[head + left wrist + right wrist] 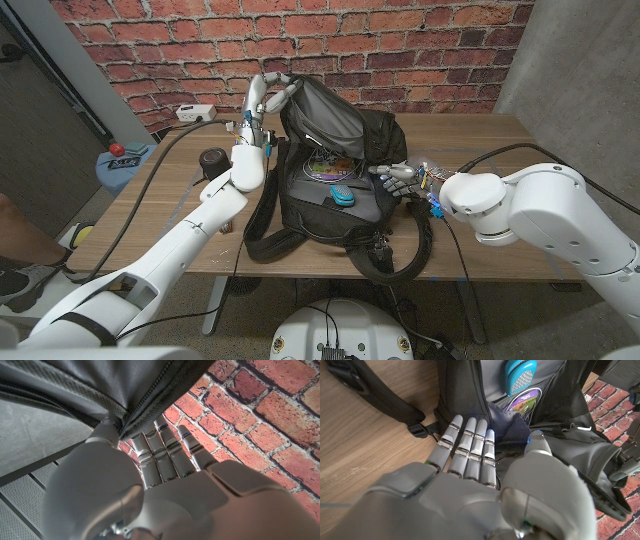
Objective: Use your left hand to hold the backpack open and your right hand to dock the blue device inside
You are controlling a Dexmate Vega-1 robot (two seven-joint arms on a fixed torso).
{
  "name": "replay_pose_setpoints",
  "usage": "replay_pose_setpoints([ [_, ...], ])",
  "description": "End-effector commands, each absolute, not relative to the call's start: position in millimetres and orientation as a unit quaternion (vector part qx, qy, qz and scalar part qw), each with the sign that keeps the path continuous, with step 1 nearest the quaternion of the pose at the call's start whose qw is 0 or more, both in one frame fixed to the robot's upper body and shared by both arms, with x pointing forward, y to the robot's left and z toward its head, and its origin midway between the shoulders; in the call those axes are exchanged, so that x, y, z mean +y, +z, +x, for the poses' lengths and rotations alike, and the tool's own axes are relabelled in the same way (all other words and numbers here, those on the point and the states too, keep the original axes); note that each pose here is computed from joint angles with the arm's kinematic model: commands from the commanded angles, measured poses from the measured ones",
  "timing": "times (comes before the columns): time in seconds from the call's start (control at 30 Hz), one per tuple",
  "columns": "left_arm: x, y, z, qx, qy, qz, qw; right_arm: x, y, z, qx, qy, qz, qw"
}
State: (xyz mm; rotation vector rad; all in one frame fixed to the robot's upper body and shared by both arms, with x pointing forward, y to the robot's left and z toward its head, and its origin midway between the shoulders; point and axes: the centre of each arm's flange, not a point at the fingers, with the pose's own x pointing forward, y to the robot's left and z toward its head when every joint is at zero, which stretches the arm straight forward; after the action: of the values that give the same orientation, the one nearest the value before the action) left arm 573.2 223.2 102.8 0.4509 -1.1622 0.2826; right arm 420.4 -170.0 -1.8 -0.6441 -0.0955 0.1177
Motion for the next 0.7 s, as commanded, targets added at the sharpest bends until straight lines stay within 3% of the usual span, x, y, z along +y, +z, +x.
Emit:
replay_pose_setpoints([
  [0.03, 237.7, 101.2, 563.6, -0.538, 0.148, 0.213, 0.802, -177.4, 3.8, 433.6, -0.058, 0.040, -0.327, 0.943],
  [0.7, 246.8, 92.8, 552.8, -0.530, 0.139, 0.208, 0.810, -190.4, 11.9, 443.9, -0.076, -0.004, -0.329, 0.941],
])
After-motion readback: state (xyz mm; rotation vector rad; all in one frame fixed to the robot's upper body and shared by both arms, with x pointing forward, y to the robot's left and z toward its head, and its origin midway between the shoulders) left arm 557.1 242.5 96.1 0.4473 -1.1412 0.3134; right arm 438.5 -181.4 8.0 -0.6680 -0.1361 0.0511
